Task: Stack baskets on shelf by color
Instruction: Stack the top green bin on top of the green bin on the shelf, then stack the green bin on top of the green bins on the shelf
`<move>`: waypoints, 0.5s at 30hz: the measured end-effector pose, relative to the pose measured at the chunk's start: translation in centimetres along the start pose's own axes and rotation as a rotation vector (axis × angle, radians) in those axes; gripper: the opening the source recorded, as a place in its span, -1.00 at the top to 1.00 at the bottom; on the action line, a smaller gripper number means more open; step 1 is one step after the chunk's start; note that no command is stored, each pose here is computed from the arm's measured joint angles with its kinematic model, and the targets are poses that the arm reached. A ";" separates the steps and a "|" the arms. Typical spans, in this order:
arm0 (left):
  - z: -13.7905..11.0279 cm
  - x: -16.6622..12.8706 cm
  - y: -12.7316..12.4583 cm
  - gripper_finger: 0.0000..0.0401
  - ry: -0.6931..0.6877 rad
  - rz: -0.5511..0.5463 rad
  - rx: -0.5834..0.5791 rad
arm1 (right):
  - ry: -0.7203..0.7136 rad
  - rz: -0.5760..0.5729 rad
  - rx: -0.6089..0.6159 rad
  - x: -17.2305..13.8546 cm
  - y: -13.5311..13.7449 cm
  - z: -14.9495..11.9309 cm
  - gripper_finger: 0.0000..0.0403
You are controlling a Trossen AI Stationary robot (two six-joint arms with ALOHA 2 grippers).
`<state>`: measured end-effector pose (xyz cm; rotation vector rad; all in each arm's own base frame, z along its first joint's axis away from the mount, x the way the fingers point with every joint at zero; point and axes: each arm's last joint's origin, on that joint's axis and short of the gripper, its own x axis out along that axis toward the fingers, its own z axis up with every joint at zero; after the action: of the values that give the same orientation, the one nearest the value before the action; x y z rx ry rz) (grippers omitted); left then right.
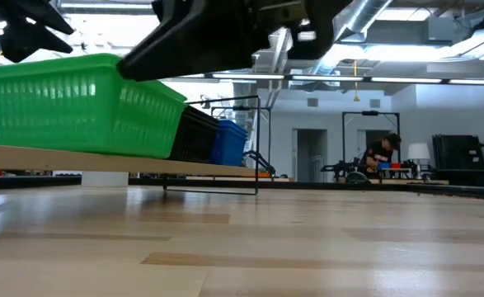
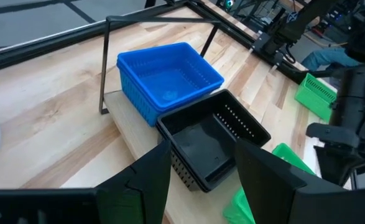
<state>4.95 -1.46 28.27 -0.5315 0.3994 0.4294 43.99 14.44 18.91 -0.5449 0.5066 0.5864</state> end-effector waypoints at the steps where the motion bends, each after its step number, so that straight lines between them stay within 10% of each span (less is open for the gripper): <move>1: 0.0 0.0 0.0 0.16 0.006 -0.002 0.000 | -0.001 -0.005 0.000 0.2 -0.1 -0.2 0.47; 15: 0.0 0.0 0.0 0.16 0.014 -0.006 -0.002 | 0.044 0.023 0.121 -2.1 0.5 1.2 0.47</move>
<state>4.96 -1.51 28.24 -0.5380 0.4106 0.4208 42.53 14.70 20.88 -0.4380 0.5869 0.5627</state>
